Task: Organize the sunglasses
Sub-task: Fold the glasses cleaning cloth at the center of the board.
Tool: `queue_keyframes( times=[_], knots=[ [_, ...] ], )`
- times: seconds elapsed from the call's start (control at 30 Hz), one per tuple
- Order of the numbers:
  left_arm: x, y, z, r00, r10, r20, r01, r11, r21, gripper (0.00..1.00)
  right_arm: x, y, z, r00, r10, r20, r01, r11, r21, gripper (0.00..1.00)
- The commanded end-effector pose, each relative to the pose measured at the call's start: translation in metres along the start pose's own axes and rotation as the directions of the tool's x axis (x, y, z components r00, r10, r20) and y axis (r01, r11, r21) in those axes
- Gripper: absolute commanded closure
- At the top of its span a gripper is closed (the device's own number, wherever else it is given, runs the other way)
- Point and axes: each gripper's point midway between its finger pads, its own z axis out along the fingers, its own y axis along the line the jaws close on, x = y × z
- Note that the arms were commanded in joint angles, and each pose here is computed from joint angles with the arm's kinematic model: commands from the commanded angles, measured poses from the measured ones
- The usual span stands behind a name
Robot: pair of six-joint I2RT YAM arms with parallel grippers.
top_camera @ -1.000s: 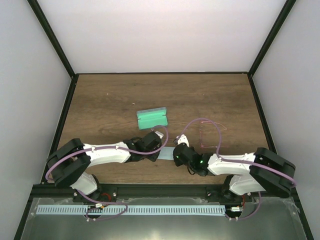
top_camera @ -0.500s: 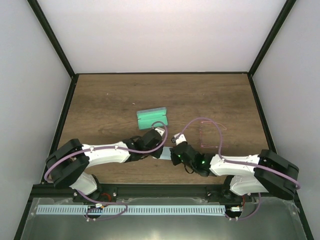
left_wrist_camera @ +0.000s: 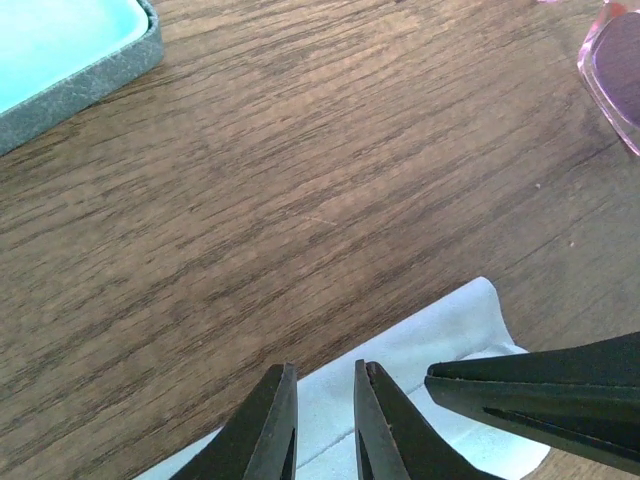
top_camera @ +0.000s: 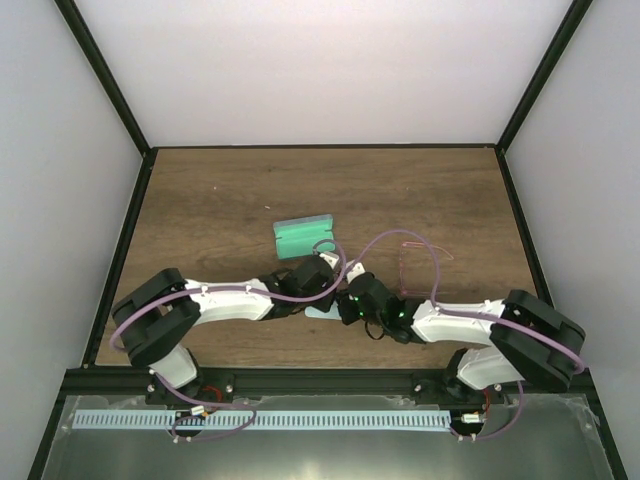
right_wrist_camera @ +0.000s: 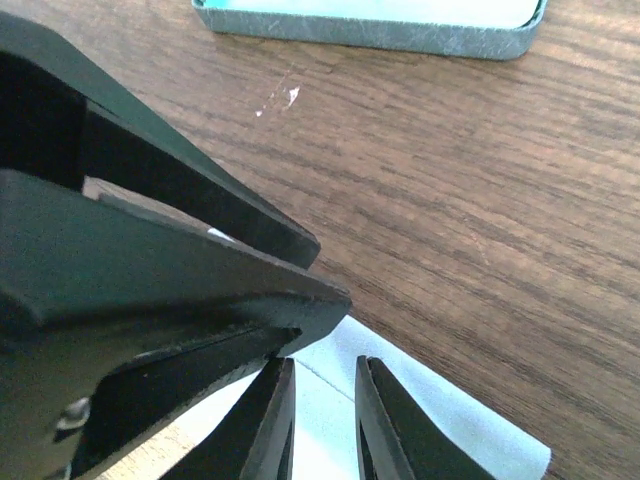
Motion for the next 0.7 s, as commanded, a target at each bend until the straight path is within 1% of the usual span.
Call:
queue_keyframes(
  times=[0.0, 0.43, 0.67],
  knots=[
    [-0.004, -0.002, 0.002, 1.000, -0.012, 0.018, 0.012, 1.000, 0.005, 0.80, -0.010, 0.009, 0.006, 1.000, 0.003, 0.021, -0.002, 0.999, -0.046, 0.82],
    [0.017, 0.009, 0.015, 0.999, -0.027, -0.036, 0.027, 1.000, -0.010, 0.80, 0.007, 0.001, 0.024, 1.000, 0.008, -0.030, -0.008, 1.000, -0.023, 0.82],
    [0.026, 0.017, 0.019, 0.998, -0.040, -0.052, 0.039, 0.999, -0.027, 0.80, 0.012, 0.002, 0.023, 0.999, 0.003, -0.038, -0.005, 0.999, -0.042, 0.82]
  ],
)
